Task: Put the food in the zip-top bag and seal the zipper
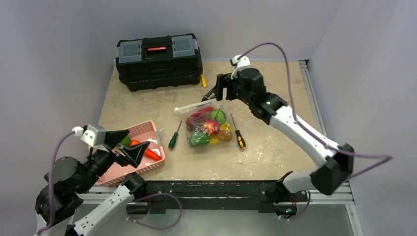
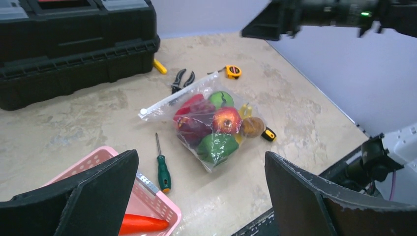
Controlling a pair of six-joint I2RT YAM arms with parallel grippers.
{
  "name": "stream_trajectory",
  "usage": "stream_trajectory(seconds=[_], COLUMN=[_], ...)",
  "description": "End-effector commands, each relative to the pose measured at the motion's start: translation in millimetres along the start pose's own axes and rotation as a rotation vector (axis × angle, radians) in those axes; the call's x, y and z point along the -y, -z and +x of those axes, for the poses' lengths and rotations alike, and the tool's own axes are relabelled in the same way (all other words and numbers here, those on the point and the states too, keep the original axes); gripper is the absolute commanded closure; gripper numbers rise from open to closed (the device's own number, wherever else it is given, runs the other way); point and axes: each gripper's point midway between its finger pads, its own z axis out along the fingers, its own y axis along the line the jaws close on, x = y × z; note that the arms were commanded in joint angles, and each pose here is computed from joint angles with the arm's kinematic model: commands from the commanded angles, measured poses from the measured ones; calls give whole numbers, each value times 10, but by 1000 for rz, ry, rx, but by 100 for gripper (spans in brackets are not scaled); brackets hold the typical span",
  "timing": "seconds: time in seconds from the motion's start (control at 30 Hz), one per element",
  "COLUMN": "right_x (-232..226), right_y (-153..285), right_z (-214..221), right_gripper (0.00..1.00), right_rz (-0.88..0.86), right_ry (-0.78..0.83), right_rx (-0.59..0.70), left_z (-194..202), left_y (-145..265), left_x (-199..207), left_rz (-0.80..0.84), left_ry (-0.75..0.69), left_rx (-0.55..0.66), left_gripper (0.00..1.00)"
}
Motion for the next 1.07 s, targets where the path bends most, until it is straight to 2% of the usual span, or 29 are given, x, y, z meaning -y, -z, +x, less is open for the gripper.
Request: stream_trajectory(seconds=[0.0, 0.07, 0.13, 0.3, 0.47, 0.63, 0.77, 0.93, 1.03], right_x=[-5, 78, 233, 491, 721, 884, 1069, 1085, 1083], right_y=[851, 1215, 1580, 2535, 3291, 3619, 3702, 3654, 3564], right_z=[-593, -720, -813, -1024, -1157, -1209, -1166, -1148, -1133], right_gripper=[21, 18, 2, 1, 1, 1, 1, 1, 1], right_rz=[-31, -9, 49, 106, 163, 208, 288, 299, 320], right_ry=[14, -4, -24, -86, -196, -296, -398, -397, -381], right_rx=[225, 304, 385, 603, 745, 843, 884, 887, 844], left_z=[-356, -414, -469, -630, -803, -890, -896, -857, -835], left_y=[184, 241, 305, 470, 618, 680, 685, 661, 652], left_x=[-98, -134, -196, -254, -279, -328, -357, -363, -356], left_rz=[-59, -75, -104, -117, -133, -165, -182, -184, -180], left_ry=[51, 68, 104, 101, 67, 25, 16, 14, 19], left_rx=[148, 185, 230, 328, 364, 368, 371, 358, 351], left_gripper=[0, 0, 0, 0, 0, 1, 2, 2, 2])
